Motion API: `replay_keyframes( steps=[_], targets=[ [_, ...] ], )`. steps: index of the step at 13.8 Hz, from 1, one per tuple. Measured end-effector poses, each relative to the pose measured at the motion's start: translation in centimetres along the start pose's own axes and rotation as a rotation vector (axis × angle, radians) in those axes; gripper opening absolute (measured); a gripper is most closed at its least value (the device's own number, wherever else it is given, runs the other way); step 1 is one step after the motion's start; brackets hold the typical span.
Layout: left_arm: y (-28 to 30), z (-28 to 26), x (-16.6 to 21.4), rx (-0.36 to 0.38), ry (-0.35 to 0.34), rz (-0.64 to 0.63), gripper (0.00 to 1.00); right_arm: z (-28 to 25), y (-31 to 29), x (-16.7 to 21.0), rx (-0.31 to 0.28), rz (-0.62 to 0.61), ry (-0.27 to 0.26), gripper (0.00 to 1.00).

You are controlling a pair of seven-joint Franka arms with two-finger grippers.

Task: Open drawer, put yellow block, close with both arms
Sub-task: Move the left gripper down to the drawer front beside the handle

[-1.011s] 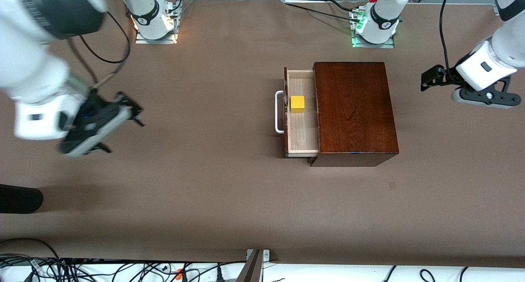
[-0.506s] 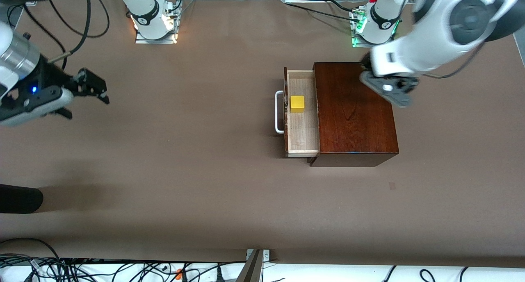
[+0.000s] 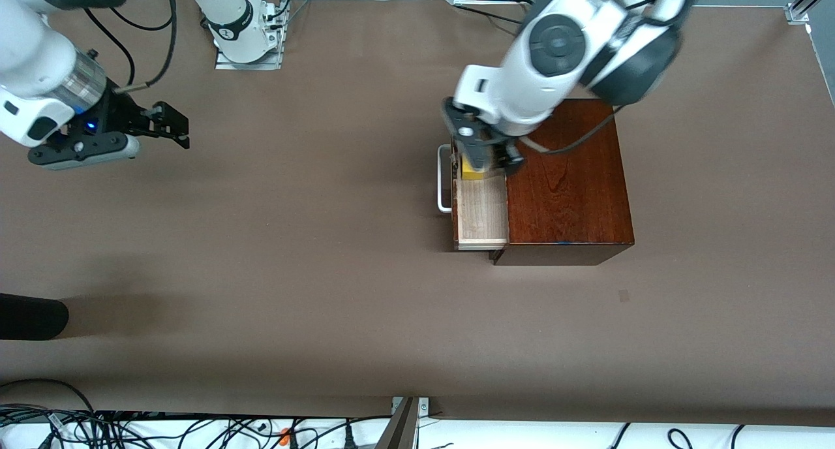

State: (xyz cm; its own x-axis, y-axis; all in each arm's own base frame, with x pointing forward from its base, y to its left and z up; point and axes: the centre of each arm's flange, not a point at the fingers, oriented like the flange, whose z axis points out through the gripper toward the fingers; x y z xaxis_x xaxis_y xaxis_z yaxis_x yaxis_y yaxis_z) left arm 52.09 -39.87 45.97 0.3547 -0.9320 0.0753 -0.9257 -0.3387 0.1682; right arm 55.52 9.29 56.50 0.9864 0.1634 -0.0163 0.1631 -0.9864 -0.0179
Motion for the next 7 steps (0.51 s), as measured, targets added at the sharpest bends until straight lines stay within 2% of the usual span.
replay_keyframes(
  steps=[2, 4, 7],
  targets=[
    [0.6, 3.6, 2.5, 0.004, 0.033, 0.160, 1.00, 0.2, 0.4, 0.0, -0.006, 0.014, 0.000, 1.00],
    [1.7, 7.9, 4.6, -0.010, 0.037, 0.298, 1.00, 0.0, 1.7, 0.0, -0.008, 0.036, 0.006, 1.00],
    [3.4, 13.3, 6.0, -0.004, -0.044, 0.436, 1.00, -1.2, 2.6, 0.1, -0.008, 0.051, 0.023, 1.00]
  ],
)
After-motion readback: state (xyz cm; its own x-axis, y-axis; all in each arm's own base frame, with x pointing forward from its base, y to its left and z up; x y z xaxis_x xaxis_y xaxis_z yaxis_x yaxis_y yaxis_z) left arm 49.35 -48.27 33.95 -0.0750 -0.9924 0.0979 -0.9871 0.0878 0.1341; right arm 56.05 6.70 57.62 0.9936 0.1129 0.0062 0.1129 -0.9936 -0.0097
